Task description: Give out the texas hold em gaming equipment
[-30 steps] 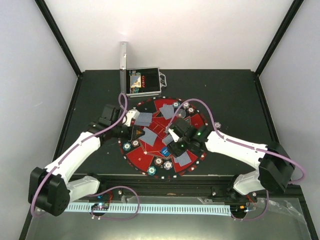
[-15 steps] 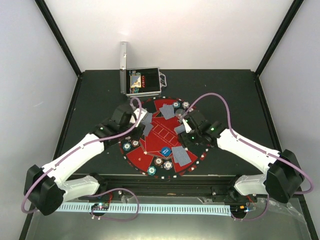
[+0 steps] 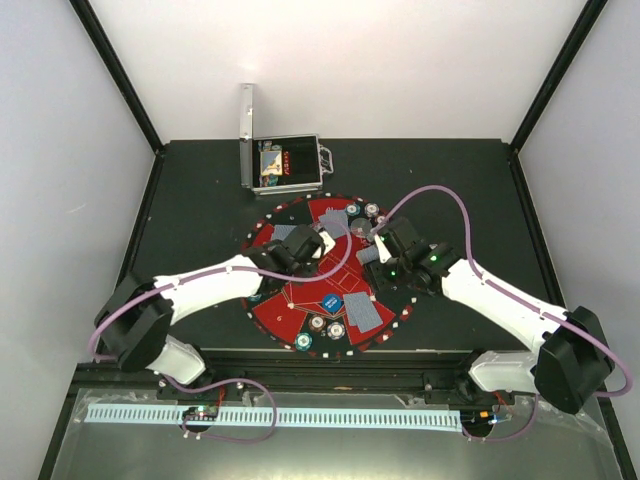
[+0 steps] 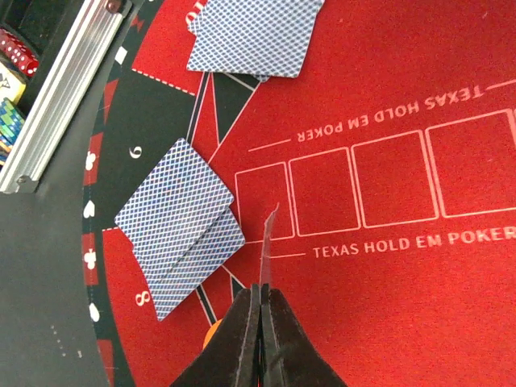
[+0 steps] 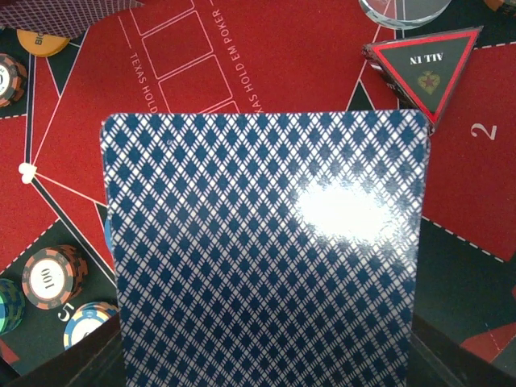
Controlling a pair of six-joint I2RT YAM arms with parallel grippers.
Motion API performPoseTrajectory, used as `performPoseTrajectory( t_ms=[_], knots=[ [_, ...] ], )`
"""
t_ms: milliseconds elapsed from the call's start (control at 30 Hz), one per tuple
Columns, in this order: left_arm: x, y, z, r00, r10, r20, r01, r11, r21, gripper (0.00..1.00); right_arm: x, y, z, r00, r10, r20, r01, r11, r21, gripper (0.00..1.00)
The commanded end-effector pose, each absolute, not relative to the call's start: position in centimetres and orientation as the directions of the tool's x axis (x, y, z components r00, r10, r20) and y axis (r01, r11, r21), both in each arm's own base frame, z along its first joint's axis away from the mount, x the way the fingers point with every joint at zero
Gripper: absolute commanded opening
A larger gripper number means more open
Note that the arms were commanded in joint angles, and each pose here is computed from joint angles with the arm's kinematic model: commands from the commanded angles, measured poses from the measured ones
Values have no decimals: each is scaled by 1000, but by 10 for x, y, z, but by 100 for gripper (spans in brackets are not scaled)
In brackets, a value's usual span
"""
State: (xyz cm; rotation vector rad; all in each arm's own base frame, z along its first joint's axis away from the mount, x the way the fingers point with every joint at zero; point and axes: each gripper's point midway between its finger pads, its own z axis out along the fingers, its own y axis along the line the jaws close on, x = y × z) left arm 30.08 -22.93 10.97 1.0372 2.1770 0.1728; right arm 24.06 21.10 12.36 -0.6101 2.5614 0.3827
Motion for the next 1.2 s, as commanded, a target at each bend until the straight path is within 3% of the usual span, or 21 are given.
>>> performPoseTrajectory(
  t_ms=[0,500,767,1167],
  knots=[
    [317,-229,117,-385,766,-514,559,637,531,2,246,214,130,-779,-318,-540,-477,860,181,62],
    [270,-242,51,-426,836,-346,698,547,463,2,245,215,132,-776,-318,-544,-485,853,194,62],
    [244,-247,38,-441,835,-329,750,544,376,2,245,212,132,-778,-316,-543,-478,858,186,62],
    [246,-251,27,-436,846,-307,784,525,332,2,242,209,132,-783,-313,-538,-472,862,186,62]
  ],
)
